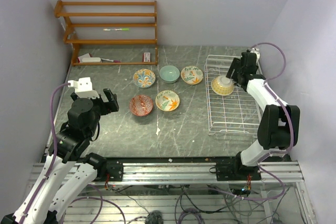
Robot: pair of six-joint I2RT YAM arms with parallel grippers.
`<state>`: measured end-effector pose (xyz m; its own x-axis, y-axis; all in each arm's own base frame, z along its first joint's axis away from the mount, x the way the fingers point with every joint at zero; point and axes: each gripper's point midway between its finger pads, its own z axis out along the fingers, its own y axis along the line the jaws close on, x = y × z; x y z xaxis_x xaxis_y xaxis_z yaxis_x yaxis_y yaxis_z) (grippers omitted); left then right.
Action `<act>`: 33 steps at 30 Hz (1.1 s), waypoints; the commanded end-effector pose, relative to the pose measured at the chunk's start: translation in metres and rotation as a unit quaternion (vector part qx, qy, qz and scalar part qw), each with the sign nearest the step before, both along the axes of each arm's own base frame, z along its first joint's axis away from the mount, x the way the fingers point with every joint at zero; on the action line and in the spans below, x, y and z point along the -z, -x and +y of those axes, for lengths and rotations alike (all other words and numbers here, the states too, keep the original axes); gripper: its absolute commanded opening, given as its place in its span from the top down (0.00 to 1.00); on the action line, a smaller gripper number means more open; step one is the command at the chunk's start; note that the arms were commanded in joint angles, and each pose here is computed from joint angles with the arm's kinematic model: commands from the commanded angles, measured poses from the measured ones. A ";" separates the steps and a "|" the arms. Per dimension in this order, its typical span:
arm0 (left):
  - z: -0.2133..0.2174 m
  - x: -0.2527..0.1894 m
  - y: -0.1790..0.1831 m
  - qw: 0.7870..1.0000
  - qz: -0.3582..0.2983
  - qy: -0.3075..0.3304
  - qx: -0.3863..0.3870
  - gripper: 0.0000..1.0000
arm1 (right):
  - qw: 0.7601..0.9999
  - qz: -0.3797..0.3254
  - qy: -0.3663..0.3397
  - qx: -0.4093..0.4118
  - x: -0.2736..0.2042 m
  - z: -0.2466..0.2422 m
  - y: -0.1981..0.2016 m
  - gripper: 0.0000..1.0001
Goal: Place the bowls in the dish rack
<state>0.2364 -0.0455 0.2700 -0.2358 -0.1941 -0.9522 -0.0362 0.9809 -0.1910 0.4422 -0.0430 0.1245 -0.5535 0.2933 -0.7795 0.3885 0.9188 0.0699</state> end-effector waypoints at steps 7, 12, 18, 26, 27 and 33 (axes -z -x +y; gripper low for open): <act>0.002 0.000 -0.002 1.000 -0.005 -0.002 -0.003 0.02 | 0.995 -0.023 -0.009 -0.095 -0.030 0.052 0.004 0.00; 0.002 0.000 -0.003 1.000 -0.005 -0.004 -0.005 0.02 | 0.995 0.023 -0.021 -0.100 0.001 0.055 0.008 0.00; 0.004 0.000 -0.003 1.000 -0.004 -0.005 -0.009 0.02 | 0.994 0.020 -0.030 -0.104 0.009 0.059 0.003 0.04; 0.005 0.001 -0.002 1.000 -0.003 -0.006 -0.011 0.02 | 0.994 0.025 -0.031 -0.097 0.017 0.058 -0.003 0.30; 0.005 0.001 -0.003 1.000 -0.002 -0.007 -0.011 0.02 | 0.995 0.028 -0.030 -0.094 0.019 0.057 -0.003 0.31; 0.005 0.001 -0.002 1.000 -0.001 -0.007 -0.011 0.02 | 0.997 0.030 -0.015 -0.069 0.023 0.046 -0.002 0.39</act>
<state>0.2371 -0.0456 0.2691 -0.2394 -0.1923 -0.9517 -0.0380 0.9813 -0.1887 0.4430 0.0126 0.1068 -0.6404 0.2201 -0.7359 0.2159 0.9710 0.1025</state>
